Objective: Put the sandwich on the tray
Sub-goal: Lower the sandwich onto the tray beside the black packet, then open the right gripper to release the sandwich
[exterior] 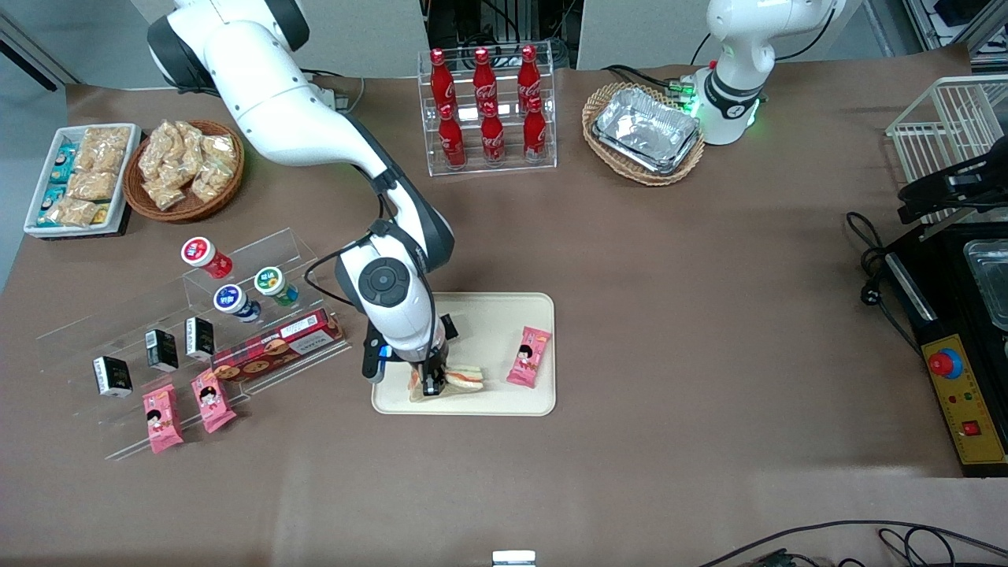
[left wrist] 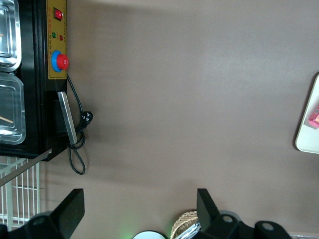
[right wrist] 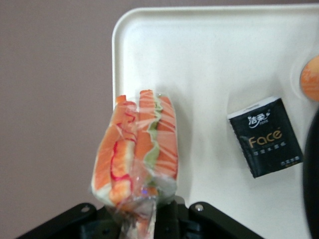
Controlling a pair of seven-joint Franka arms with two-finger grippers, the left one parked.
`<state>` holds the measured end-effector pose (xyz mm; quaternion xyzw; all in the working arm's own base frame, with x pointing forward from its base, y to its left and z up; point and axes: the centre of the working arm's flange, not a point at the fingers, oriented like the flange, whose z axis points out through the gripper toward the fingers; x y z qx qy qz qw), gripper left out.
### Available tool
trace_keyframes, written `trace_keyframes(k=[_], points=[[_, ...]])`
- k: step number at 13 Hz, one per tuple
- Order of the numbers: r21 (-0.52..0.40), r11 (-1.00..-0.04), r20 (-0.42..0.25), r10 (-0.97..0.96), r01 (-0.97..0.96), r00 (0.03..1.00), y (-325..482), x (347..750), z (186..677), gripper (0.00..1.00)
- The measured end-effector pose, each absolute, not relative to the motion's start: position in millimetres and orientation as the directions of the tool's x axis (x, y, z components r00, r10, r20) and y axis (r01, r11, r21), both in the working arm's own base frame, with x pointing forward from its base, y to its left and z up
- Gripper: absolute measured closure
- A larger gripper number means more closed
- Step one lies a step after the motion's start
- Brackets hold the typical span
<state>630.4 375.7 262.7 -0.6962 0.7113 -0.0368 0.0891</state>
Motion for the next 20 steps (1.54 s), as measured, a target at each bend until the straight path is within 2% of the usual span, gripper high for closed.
trace_keyframes(k=[7,10,15,18,20], points=[[-0.169,0.086,-0.090,-0.993,-0.982,-0.071,388.9,625.1,228.4,0.81],[-0.188,0.094,-0.102,-0.992,-0.978,-0.076,387.9,628.0,225.6,0.54],[-0.211,0.122,-0.104,-0.989,-0.970,-0.102,379.1,638.4,233.9,0.01],[-0.232,0.121,-0.116,-0.989,-0.965,-0.096,381.7,642.6,268.9,0.00],[-0.212,0.102,-0.091,-0.992,-0.972,-0.084,376.7,641.0,310.2,0.00]])
